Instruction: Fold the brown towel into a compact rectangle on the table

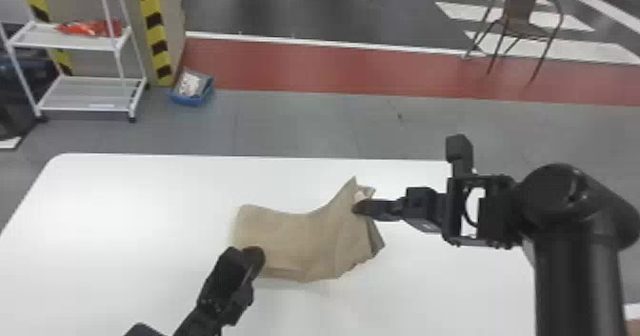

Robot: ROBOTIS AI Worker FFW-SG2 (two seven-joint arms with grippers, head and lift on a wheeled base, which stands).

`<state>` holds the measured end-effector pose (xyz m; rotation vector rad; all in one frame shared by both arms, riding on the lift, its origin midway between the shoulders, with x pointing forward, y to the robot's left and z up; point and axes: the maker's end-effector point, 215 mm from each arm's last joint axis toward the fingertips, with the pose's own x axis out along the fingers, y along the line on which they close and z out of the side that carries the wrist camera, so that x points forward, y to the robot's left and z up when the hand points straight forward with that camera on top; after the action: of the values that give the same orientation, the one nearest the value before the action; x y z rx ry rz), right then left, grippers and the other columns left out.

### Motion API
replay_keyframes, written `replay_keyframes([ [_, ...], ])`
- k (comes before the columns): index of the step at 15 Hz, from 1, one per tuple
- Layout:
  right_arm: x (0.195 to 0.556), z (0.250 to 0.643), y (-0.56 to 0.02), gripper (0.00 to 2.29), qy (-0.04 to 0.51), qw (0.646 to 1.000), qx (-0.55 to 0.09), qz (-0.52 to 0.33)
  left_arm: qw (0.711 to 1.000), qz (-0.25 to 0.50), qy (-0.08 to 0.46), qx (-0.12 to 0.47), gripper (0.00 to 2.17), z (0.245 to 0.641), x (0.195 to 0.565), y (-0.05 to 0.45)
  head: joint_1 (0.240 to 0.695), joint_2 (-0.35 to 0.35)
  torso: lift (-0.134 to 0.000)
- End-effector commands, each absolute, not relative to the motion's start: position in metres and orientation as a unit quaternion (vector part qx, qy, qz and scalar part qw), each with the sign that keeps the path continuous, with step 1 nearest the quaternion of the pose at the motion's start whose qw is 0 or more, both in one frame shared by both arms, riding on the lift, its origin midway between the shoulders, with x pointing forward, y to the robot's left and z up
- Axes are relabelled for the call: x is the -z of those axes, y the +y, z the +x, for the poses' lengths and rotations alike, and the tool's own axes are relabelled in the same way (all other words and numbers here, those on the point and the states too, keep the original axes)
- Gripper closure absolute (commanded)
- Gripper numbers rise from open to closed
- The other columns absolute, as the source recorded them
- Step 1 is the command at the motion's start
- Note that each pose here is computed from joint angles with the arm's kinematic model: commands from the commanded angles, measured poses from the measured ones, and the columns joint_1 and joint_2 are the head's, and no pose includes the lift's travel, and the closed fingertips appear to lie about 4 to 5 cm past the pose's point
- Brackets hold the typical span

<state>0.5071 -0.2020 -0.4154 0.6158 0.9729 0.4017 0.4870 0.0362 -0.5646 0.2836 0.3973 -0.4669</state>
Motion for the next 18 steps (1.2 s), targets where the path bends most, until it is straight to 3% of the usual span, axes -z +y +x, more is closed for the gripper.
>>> replay_keyframes([
  [1, 0.419, 0.509, -0.193, 1.23, 0.460, 0.818, -0.194, 0.286, 0.937, 0.150, 0.205, 0.239, 1.50, 0.481, 0.571, 0.029, 0.695, -0.183, 0.000],
  [2, 0.414, 0.518, -0.187, 1.23, 0.450, 0.824, -0.198, 0.283, 0.936, 0.152, 0.207, 0.240, 1.61, 0.480, 0.572, 0.028, 0.695, -0.184, 0.000],
  [8, 0.389, 0.566, -0.137, 1.23, 0.412, 0.842, -0.224, 0.269, 0.930, 0.153, 0.232, 0.241, 1.62, 0.472, 0.587, 0.032, 0.695, -0.143, 0.000],
  [18, 0.416, 0.567, -0.081, 1.23, 0.418, 0.845, -0.243, 0.229, 0.936, 0.142, 0.217, 0.238, 1.62, 0.483, 0.576, 0.040, 0.695, -0.057, 0.000],
])
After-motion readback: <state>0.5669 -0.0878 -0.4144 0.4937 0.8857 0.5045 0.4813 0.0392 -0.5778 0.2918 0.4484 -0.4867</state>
